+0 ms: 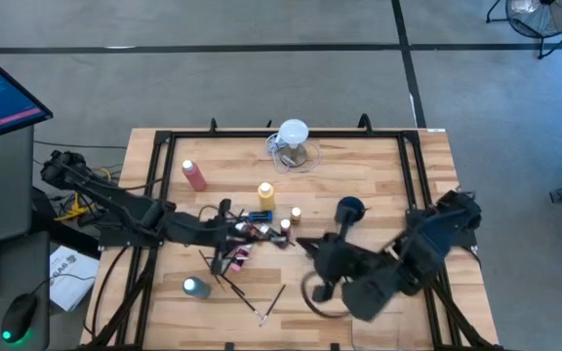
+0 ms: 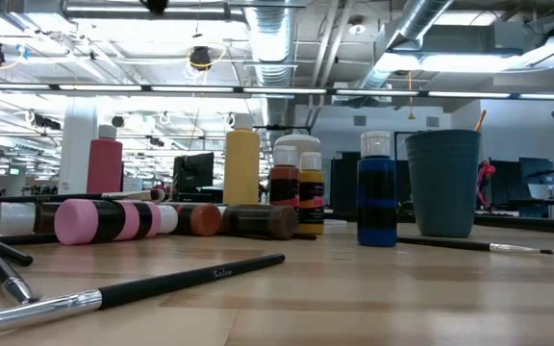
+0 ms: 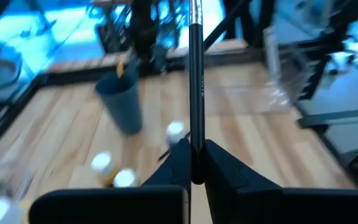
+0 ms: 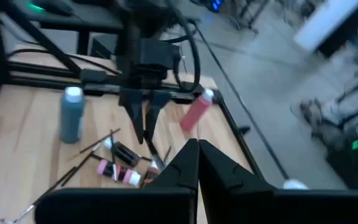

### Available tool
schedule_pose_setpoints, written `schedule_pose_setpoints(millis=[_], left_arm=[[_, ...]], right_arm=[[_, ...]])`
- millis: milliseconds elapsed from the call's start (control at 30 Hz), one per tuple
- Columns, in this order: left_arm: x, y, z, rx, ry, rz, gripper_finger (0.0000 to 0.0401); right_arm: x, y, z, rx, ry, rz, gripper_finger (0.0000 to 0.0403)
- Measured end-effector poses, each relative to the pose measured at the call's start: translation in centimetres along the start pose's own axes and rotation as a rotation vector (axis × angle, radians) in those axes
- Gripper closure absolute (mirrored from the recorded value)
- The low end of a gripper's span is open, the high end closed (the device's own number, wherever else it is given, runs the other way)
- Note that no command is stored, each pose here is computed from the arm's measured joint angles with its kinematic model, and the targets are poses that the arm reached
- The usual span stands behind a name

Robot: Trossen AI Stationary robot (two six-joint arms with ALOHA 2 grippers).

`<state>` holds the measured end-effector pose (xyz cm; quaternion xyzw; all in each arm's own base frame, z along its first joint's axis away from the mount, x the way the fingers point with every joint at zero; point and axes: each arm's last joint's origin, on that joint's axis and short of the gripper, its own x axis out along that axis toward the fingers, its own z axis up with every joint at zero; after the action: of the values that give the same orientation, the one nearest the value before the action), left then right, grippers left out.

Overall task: Pick & Place Paint Supplies
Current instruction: Put the black silver paintbrush into the blue cup

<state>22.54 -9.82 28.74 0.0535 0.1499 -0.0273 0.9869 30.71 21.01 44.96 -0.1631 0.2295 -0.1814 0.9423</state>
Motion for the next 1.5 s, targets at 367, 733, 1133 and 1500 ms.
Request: schedule_pose_setpoints(millis=[367,733,1133,1500], left_arm=[[-2.2,-4.0,1.6,0.098,-0.371,-0.195,0.0396],[-3.6,-2.7,0.5,0.047,-0.605,-0.274,0.0396],[-4.8,-2.0,-0.1,0.04,-0.652,-0.313,0.0396],[-4.5,-1.7,-0.2,0.007,-0.629,-0.215,0.0396]], right_arm=[[0.4,2.3,-0.5,-0.052,-0.032,0.022,0.0305],[2.7,5.7,0.8,-0.173,-0.432,0.346,0.0258],[5.8,-1.9,-1.9,0.205,-0.775,0.283,0.027],[9.5,-2.6,-2.7,0.304,-0.813,0.595,0.0268]])
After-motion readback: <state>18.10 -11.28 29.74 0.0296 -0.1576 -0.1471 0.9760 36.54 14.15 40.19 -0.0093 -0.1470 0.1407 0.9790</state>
